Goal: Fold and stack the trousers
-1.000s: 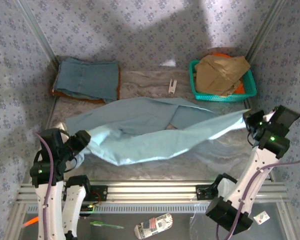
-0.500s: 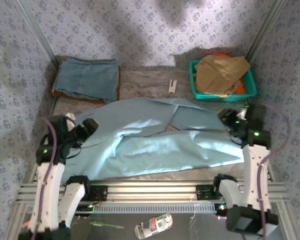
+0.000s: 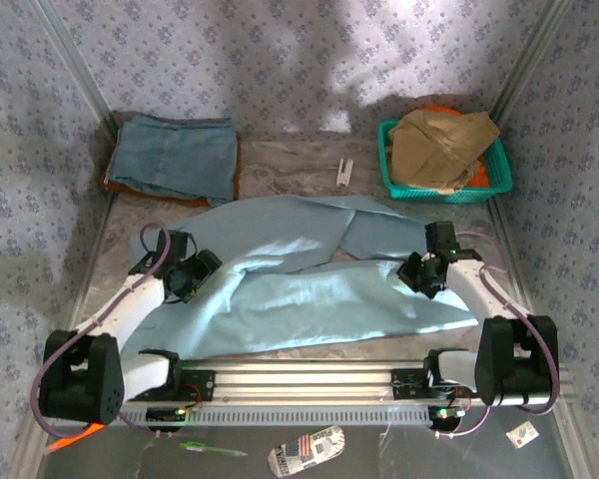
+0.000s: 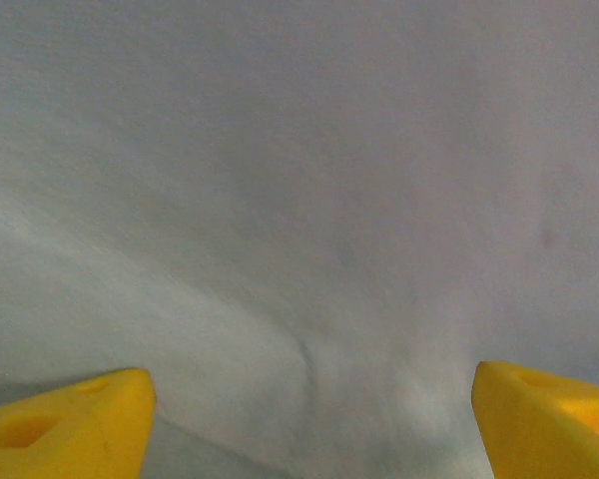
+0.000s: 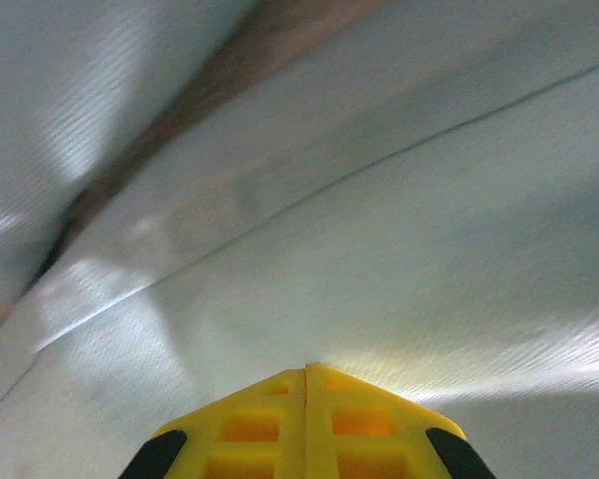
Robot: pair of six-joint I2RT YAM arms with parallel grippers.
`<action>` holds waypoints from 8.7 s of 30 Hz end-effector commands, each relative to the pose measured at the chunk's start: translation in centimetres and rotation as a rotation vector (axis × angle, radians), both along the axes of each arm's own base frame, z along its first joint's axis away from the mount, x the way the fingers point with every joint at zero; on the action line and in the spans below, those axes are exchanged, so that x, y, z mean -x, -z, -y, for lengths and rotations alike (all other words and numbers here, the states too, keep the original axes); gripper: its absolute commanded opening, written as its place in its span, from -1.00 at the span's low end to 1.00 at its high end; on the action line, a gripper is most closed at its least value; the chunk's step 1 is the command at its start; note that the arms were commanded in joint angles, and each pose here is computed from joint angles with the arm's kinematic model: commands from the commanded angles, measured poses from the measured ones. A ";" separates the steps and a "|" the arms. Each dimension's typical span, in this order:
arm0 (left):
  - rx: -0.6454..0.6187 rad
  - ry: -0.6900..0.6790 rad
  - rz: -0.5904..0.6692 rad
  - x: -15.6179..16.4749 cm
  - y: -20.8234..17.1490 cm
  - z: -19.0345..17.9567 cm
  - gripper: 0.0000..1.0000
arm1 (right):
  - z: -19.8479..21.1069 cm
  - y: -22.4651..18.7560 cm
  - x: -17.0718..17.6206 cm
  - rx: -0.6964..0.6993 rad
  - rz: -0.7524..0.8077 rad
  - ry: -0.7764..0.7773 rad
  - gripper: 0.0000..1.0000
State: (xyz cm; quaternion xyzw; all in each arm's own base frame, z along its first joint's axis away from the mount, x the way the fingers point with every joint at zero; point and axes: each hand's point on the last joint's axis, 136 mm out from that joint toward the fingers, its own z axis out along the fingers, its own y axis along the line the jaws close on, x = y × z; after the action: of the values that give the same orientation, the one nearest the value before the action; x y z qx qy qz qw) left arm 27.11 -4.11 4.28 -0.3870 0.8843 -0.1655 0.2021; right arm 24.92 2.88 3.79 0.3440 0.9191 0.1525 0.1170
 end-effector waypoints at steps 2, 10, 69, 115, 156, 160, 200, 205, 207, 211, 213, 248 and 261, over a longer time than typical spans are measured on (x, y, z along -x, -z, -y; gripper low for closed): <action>-0.012 -0.160 -0.003 -0.8 2.1 -3.5 0.64 | 2.3 2.0 1.9 0.002 -0.064 0.105 -1.00; 0.018 -0.358 -0.067 -0.2 4.2 -8.7 0.63 | 4.7 1.1 5.0 -0.020 -0.072 0.199 -0.96; -0.562 1.017 0.241 -5.6 -11.3 23.8 -1.00 | 8.0 -22.3 -8.7 0.262 0.405 0.034 -1.00; -0.155 0.528 -0.033 -11.3 3.8 11.3 0.49 | 1.3 2.7 -10.0 0.271 -0.173 -0.229 -1.00; -0.228 0.200 0.059 4.1 0.1 0.7 0.95 | -13.9 3.7 -1.6 0.269 -0.076 -0.578 -0.40; -0.233 0.176 0.021 2.6 1.0 0.1 0.95 | -12.9 4.6 -3.6 0.302 -0.101 -0.574 -0.40; -0.071 0.261 -0.021 11.4 1.0 5.3 0.78 | -3.0 0.7 9.0 -0.019 -0.080 0.003 0.40; -0.096 0.229 -0.010 10.6 1.3 4.9 0.79 | -3.4 1.0 7.8 -0.056 -0.104 0.006 0.36; -0.112 0.204 -0.016 10.3 1.5 4.4 0.78 | -3.5 1.1 7.3 -0.061 -0.108 0.006 0.34; -0.110 0.182 -0.043 9.9 2.5 3.9 0.67 | -3.2 1.1 6.9 -0.051 -0.110 0.012 0.26; -0.126 0.169 -0.061 9.8 2.8 3.4 0.57 | -3.0 1.1 6.8 -0.051 -0.106 0.015 0.22; -0.186 0.391 0.144 7.3 -9.4 3.7 -1.00 | -0.6 -8.3 5.5 0.045 0.120 -0.086 -1.00; -0.113 0.401 0.170 11.1 -12.1 3.2 -1.00 | -1.6 -10.7 6.8 -0.030 0.179 -0.112 -1.00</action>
State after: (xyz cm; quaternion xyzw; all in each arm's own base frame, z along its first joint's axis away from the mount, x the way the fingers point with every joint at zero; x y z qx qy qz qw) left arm 17.20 -7.61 15.18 -0.1732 0.9326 -0.1765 0.2630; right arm 18.66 4.31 13.20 0.2858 0.9211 0.1931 0.1803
